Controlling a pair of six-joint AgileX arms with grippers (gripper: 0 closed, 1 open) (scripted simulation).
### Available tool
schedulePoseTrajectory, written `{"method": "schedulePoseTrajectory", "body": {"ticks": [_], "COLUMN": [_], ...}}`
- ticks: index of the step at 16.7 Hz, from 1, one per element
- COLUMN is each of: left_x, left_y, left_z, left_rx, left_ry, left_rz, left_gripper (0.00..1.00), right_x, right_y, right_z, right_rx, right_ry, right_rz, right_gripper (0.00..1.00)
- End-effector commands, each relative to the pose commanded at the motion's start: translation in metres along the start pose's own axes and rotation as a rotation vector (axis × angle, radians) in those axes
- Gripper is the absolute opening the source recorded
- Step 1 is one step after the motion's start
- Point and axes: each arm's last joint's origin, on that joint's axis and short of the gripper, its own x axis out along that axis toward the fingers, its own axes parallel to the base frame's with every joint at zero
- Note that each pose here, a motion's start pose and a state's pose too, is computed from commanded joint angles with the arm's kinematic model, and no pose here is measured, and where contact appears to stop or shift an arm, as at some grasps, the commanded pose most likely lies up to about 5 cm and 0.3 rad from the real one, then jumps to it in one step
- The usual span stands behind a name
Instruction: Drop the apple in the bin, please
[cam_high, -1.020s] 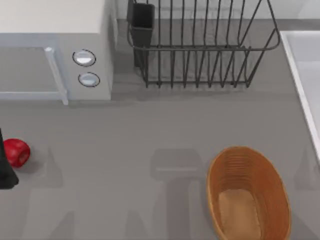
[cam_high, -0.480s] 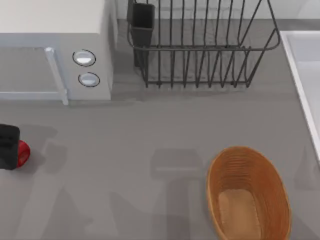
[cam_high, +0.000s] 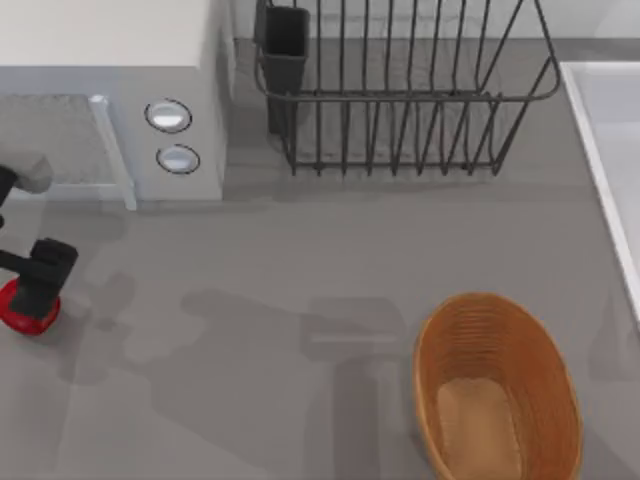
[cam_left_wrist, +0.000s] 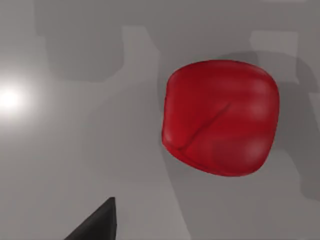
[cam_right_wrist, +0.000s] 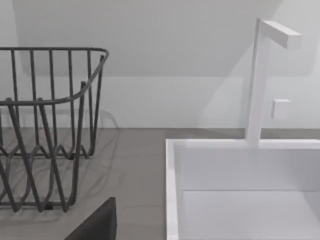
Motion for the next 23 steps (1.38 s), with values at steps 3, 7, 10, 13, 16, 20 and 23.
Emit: {"method": "schedulePoseTrajectory", "body": {"ticks": [3,7,10,13,16,20,23], "left_x": [0.022,0.034,0.034,0.034,0.039,0.064,0.088], "left_y": [0.009,0.015,0.015,0.015,0.012,0.008,0.008], "left_z": [0.023,0.039,0.040,0.039,0.030,0.018,0.018], "left_rx": [0.043,0.070,0.071,0.069,0.070,0.070,0.070], "left_ry": [0.134,0.193,0.194,0.192,0.194,0.197,0.201], "left_rz": [-0.050,-0.074,-0.074,-0.073,-0.074,-0.075,-0.077], "left_gripper": [1.00,1.00,1.00,1.00,1.00,1.00,1.00], "right_x": [0.000,0.000,0.000,0.000,0.000,0.000,0.000], "right_y": [0.000,0.000,0.000,0.000,0.000,0.000,0.000], "right_z": [0.000,0.000,0.000,0.000,0.000,0.000,0.000], "right_rx": [0.000,0.000,0.000,0.000,0.000,0.000,0.000], "right_ry": [0.000,0.000,0.000,0.000,0.000,0.000,0.000], "right_rz": [0.000,0.000,0.000,0.000,0.000,0.000,0.000], "right_gripper": [1.00,1.00,1.00,1.00,1.00,1.00,1.00]}}
